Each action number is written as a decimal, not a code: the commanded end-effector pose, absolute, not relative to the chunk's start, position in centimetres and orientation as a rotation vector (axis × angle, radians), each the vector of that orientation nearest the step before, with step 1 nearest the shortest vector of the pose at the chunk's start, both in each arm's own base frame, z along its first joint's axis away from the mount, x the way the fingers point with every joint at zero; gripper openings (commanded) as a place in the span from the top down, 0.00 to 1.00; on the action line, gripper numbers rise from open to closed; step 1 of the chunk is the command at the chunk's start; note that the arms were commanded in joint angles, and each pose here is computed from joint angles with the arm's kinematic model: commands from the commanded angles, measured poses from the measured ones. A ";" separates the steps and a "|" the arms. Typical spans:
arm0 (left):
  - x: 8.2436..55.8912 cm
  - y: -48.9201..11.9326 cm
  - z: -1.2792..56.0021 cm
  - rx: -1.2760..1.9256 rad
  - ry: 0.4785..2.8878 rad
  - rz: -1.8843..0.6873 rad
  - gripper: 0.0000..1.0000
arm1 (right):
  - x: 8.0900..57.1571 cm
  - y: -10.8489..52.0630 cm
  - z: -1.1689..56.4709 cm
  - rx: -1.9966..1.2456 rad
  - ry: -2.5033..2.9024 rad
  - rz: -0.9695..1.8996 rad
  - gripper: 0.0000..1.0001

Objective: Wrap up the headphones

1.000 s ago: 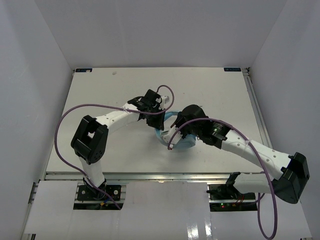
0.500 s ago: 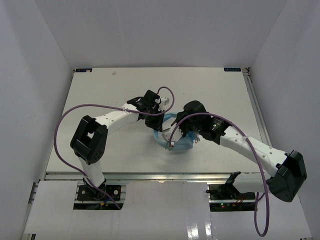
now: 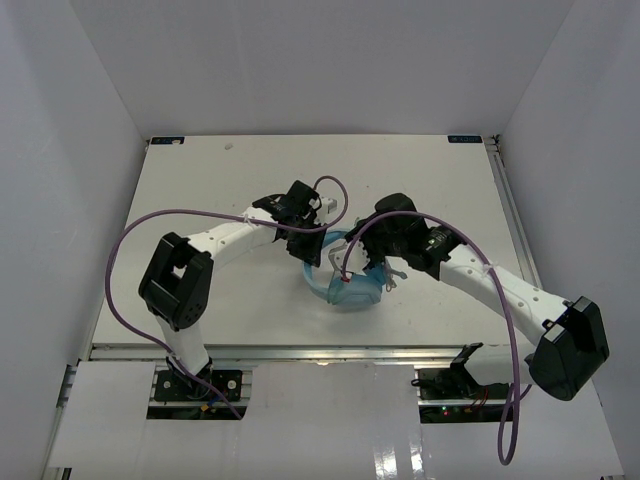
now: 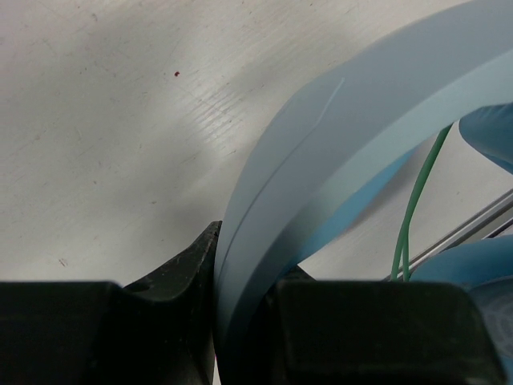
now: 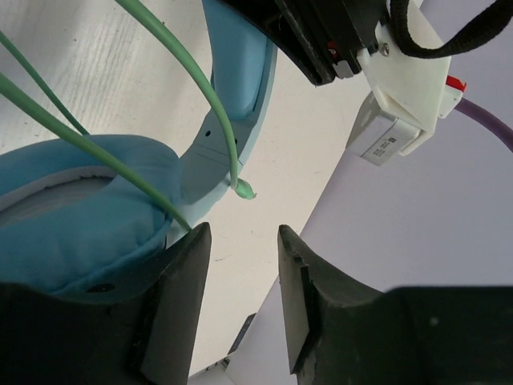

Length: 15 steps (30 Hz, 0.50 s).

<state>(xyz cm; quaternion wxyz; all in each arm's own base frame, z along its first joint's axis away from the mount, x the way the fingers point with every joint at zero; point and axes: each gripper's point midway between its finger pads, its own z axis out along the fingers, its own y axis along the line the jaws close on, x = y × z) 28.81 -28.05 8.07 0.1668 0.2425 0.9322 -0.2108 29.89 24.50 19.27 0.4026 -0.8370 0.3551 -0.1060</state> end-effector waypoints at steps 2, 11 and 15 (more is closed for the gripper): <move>29.8 -27.6 9.5 0.617 2.658 -0.603 1.00 | 29.9 24.7 20.8 -2.046 0.921 -0.208 0.53; 31.7 -24.4 8.2 0.460 2.746 -0.483 1.00 | 31.2 23.8 25.0 -1.891 1.025 -0.133 0.46; 33.9 -21.9 7.7 0.347 2.767 -0.404 1.00 | 30.7 23.5 27.1 -1.768 1.100 -0.033 0.41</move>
